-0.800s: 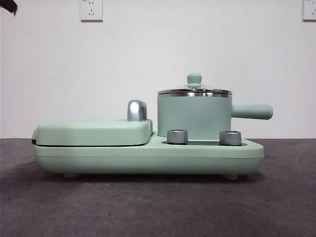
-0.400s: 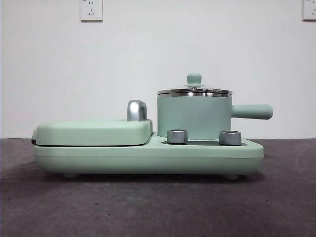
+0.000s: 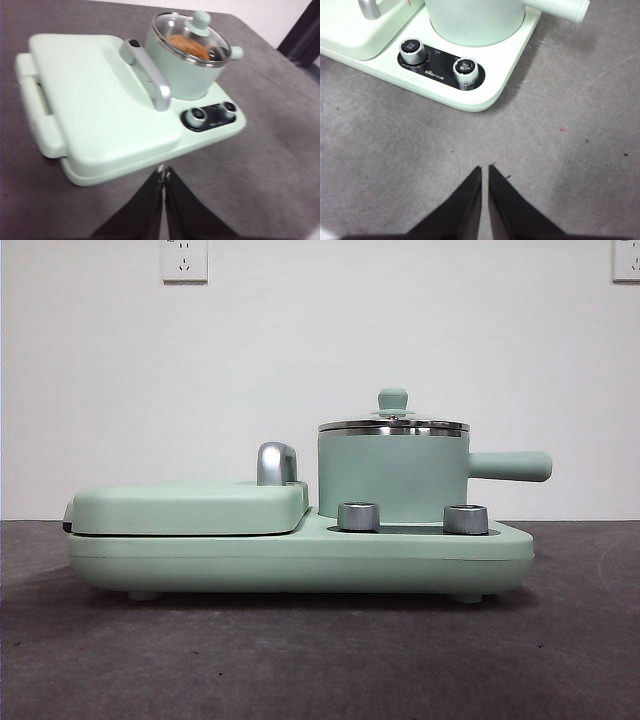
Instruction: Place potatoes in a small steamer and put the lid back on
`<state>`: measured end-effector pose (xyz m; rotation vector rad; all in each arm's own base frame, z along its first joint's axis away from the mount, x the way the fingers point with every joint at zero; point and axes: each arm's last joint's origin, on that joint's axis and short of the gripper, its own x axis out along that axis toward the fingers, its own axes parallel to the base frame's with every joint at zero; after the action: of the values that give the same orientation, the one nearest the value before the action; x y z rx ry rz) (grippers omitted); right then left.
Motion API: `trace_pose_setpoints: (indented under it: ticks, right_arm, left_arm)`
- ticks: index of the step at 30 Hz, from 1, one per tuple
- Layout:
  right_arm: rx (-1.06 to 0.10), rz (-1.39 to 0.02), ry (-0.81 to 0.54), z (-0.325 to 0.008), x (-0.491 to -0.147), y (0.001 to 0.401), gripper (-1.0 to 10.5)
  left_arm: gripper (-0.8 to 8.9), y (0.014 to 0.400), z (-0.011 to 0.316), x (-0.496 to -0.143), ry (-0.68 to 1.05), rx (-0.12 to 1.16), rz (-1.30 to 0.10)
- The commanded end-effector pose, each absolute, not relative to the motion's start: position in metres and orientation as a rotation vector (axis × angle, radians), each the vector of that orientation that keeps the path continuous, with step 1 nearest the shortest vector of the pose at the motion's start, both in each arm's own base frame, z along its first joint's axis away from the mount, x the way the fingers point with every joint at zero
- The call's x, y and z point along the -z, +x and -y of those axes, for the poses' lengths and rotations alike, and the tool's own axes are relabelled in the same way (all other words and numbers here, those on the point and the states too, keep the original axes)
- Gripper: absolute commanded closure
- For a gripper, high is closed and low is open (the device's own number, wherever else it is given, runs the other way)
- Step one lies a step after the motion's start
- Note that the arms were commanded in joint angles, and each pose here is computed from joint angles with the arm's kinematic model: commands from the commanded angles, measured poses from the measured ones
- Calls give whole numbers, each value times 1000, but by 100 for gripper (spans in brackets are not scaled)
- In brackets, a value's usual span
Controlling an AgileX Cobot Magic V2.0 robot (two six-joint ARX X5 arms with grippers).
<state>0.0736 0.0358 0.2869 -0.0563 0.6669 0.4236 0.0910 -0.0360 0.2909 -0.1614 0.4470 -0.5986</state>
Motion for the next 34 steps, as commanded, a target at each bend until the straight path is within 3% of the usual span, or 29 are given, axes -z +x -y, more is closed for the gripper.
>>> trace_pose_setpoints:
  ticks: [1, 7, 12, 22, 34]
  right_arm:
    - [-427, -654, -48, -36, -290, 74, 929]
    - [-427, -654, -48, -36, -290, 74, 929]
    - [-427, -654, -48, -36, -290, 74, 929]
    - [-427, -653, -47, -36, -290, 74, 929]
    - [-427, -653, -47, -36, -290, 74, 929]
  left_arm:
    - [807, 91, 33, -283, -116, 571, -393]
    - [807, 97, 19, -234, -101, 312, -198]
    - [807, 97, 9, -196, -105, 180, -147]
    - [807, 96, -1, -155, -124, 84, -125]
    - [807, 96, 0, -152, -128, 84, -162]
